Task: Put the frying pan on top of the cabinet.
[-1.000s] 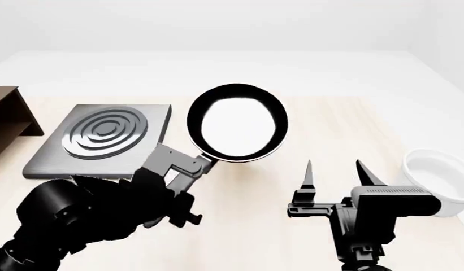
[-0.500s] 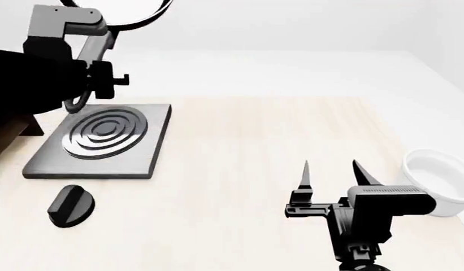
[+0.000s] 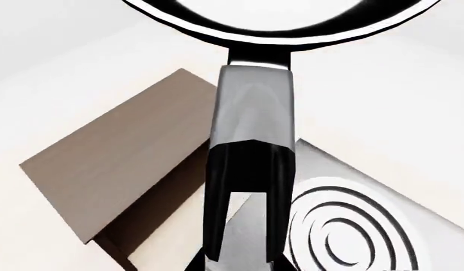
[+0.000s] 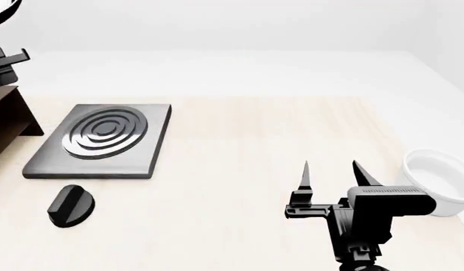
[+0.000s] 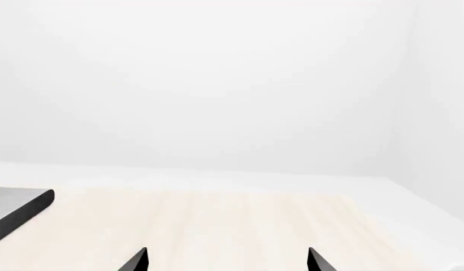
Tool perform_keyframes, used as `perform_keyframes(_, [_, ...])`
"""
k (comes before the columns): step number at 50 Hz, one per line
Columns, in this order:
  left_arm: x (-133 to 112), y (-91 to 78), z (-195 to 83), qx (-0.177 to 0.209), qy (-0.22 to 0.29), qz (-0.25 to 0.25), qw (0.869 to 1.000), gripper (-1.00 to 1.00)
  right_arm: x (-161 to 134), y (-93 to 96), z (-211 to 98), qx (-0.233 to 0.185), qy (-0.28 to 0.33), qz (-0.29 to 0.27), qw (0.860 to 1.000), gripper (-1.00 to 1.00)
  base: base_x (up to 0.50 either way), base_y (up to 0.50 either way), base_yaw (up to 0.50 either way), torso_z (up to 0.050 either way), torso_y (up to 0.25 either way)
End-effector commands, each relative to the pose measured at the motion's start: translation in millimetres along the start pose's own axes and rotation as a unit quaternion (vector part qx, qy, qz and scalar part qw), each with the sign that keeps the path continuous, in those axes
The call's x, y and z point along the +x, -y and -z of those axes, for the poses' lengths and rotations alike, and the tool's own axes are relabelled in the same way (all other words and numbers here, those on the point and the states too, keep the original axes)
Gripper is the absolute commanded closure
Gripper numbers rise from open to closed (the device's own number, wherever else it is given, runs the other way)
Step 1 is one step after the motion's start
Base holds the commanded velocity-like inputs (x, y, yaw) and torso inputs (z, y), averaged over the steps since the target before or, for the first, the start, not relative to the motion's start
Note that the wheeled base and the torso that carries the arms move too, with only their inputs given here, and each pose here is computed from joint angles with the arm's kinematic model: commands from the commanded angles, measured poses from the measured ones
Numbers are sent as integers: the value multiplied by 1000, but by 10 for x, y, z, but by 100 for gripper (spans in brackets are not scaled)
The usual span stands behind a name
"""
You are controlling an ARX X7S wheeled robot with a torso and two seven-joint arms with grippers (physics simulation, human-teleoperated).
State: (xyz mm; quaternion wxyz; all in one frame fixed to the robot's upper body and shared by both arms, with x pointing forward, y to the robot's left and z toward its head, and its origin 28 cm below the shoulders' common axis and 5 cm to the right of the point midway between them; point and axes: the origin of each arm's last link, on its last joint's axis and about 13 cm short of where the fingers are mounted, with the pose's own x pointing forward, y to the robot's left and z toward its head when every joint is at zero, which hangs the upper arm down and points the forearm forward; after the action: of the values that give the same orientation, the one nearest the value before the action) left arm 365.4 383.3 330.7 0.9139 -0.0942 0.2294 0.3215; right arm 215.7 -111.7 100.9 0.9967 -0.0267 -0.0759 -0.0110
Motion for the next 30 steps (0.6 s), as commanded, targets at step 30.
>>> perform_keyframes(30, [276, -386, 188, -115, -48, -120, 985, 100, -27, -17, 45, 0, -9, -2, 1000, -100, 0, 0, 0, 0, 1])
